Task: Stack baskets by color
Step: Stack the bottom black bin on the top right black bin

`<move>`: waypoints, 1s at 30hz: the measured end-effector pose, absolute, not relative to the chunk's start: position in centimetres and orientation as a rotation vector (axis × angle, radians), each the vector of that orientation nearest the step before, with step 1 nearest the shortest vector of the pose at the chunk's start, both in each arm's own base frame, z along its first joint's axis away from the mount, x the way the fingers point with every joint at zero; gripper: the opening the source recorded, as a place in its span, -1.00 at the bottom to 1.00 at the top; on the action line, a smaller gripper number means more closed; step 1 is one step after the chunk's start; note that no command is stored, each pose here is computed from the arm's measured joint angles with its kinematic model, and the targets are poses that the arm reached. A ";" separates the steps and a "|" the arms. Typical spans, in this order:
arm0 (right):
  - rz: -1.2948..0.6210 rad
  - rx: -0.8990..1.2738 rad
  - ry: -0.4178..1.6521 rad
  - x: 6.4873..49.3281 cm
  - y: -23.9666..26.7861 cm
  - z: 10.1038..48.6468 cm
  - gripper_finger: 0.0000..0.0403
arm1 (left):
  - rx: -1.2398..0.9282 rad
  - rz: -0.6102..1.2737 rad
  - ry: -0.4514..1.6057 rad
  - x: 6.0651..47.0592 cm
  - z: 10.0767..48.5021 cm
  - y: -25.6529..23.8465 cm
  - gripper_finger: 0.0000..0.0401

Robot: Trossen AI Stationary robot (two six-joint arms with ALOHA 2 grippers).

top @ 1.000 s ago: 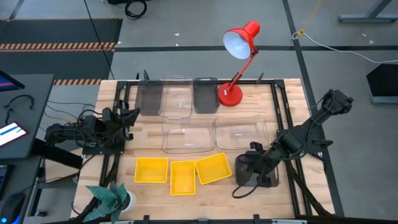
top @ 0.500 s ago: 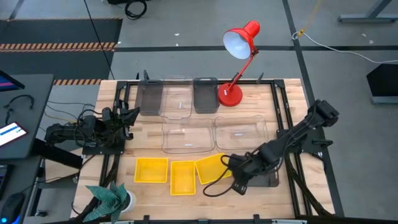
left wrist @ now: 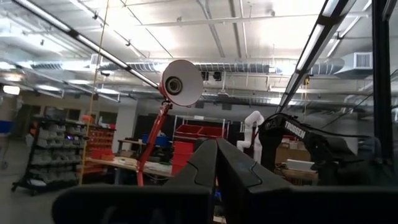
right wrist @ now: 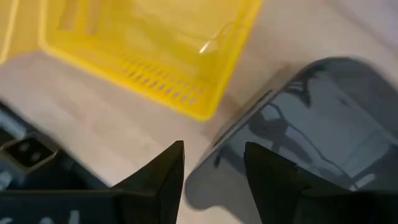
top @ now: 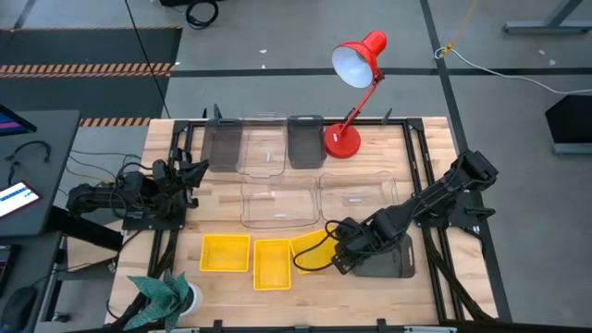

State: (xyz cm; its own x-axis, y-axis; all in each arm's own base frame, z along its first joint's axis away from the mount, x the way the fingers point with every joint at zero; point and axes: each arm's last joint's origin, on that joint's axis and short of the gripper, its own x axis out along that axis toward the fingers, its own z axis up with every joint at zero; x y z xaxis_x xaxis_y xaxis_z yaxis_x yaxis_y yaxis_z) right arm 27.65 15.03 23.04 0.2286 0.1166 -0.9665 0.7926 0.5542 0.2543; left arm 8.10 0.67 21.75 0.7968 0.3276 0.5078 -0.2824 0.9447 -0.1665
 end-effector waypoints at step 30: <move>-0.689 0.953 1.304 25.9 15.0 19.3 -0.31 | -0.146 0.309 -0.503 8.5 21.2 0.7 -0.89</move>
